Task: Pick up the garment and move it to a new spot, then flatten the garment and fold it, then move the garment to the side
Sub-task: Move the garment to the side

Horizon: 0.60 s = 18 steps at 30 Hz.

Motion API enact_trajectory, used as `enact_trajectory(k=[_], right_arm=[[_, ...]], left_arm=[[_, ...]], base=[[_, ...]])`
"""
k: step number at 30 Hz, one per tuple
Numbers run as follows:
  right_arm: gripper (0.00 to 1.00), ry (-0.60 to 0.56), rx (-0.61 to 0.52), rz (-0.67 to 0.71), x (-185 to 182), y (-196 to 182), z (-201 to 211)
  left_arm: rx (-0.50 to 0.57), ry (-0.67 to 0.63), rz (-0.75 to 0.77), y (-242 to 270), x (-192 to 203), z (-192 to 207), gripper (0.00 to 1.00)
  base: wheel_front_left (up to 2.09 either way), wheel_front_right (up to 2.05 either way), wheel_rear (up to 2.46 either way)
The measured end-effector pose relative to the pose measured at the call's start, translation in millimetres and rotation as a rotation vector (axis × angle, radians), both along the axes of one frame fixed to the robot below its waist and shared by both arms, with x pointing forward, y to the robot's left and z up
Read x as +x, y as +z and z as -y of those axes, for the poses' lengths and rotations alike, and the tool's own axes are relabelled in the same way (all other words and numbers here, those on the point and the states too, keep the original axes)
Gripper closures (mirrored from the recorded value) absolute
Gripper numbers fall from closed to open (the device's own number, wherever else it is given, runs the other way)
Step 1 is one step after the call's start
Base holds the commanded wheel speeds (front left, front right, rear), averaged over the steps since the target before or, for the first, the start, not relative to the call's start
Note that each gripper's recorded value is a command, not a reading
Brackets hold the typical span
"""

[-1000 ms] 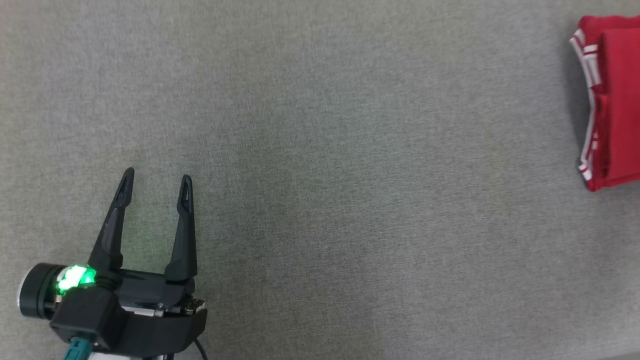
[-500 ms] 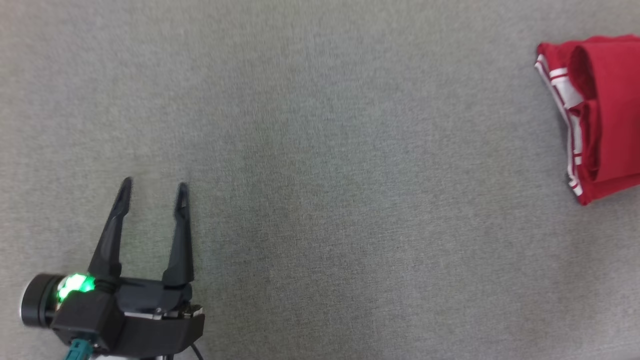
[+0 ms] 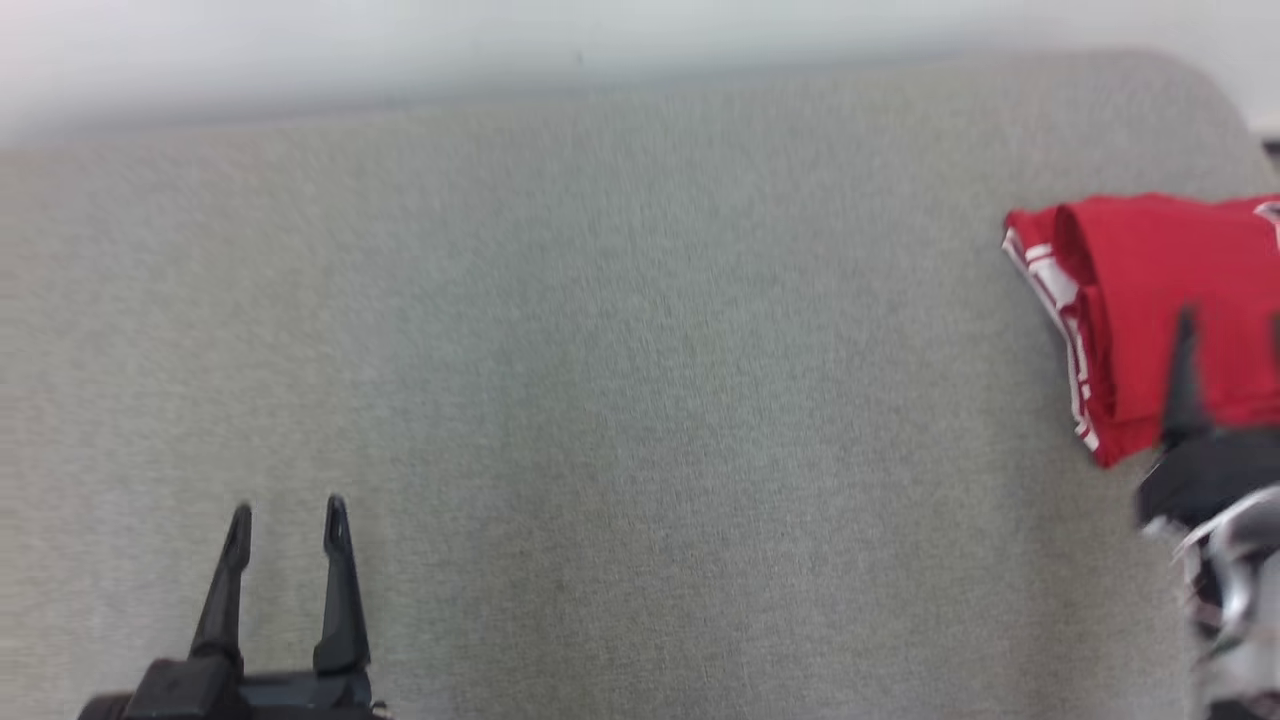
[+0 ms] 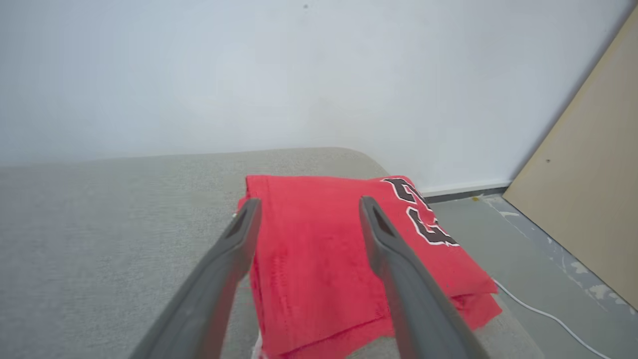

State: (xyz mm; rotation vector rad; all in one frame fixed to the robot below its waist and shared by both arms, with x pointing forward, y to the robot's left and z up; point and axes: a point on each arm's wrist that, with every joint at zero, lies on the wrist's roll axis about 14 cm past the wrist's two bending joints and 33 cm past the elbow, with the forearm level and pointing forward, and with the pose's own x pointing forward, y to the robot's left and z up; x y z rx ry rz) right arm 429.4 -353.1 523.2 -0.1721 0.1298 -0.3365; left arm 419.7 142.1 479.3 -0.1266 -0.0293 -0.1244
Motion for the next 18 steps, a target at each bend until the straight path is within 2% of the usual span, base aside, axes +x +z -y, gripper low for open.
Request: enact_trajectory(k=[9,18], right_arm=[[0.0,0.135,0.107,0.078,-36,-6,-69],[0.0,0.192,0.16,0.116,-68,-16,-100]], left_arm=[[-0.013,0.105,-0.012,6,-33,-27,0.0],[-0.034,0.164,-0.025,6,-62,-41,0.0]], base=[[0.0,0.0,0.0],[0.0,0.0,0.0]])
